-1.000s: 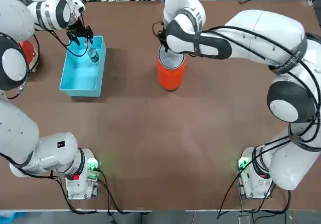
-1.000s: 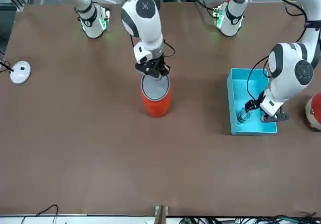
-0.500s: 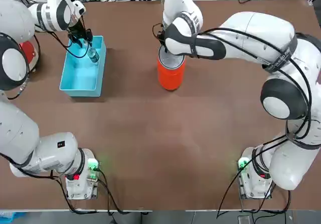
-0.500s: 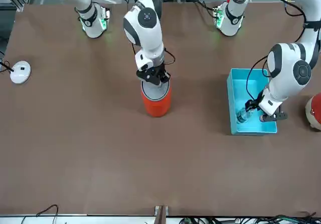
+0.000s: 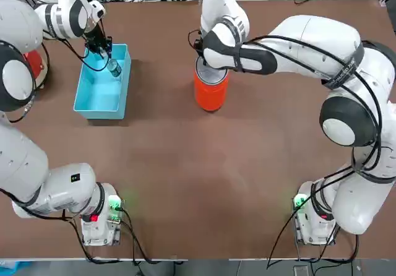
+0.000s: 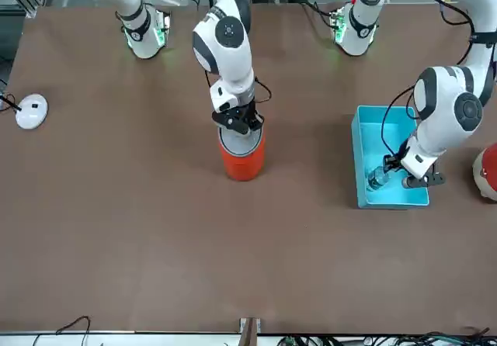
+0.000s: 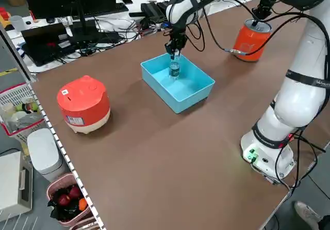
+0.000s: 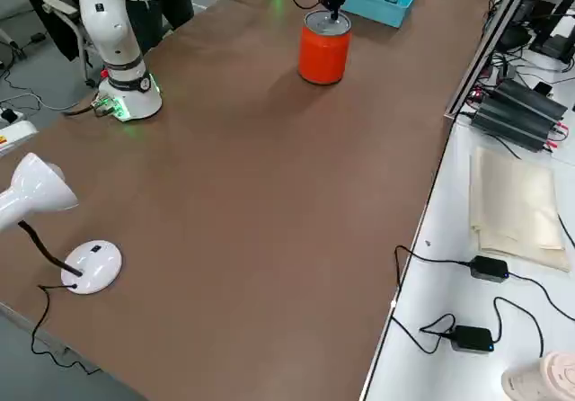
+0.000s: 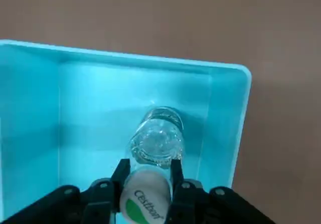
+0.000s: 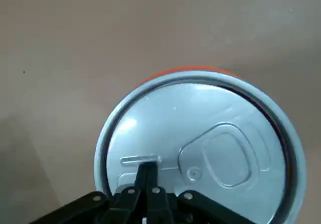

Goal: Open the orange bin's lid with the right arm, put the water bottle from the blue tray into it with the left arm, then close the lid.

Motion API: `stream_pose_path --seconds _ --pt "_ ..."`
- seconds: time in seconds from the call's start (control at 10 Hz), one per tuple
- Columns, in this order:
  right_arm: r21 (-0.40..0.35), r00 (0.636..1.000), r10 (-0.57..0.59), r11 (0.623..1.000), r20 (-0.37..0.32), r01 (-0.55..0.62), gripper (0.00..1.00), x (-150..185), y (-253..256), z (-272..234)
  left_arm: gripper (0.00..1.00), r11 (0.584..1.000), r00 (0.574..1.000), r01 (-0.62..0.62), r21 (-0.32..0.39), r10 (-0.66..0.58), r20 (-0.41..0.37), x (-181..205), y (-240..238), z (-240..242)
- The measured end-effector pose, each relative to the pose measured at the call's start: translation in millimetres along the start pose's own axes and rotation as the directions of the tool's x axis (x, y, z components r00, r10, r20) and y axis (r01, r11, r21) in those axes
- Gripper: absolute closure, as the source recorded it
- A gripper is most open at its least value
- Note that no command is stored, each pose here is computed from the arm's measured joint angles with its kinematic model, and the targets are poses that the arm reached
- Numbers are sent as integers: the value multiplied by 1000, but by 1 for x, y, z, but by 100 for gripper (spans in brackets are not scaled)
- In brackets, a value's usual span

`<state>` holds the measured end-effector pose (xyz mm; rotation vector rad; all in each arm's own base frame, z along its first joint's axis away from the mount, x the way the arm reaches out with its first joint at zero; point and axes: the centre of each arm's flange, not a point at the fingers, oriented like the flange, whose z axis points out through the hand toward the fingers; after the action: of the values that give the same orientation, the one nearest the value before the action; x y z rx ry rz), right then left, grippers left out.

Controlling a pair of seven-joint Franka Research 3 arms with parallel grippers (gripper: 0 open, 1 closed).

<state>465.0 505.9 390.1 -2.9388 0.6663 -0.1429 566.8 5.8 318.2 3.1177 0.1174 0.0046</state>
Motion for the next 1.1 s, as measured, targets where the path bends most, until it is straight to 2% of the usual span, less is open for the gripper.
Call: stream_pose_path --seconds 0.3,0.8,1.1 --pt "0 999 11 1000 -38 -11 97 -5 -3 1 62 1000 999 16 10 -15 -30 1 -3 -33" --pt "0 999 18 1000 -46 -18 98 -6 -4 2 62 996 997 77 41 -77 8 0 -1 -137" --pt "-51 999 23 998 -37 -24 98 -4 -6 -15 62 988 989 144 48 -146 30 2 22 -181"
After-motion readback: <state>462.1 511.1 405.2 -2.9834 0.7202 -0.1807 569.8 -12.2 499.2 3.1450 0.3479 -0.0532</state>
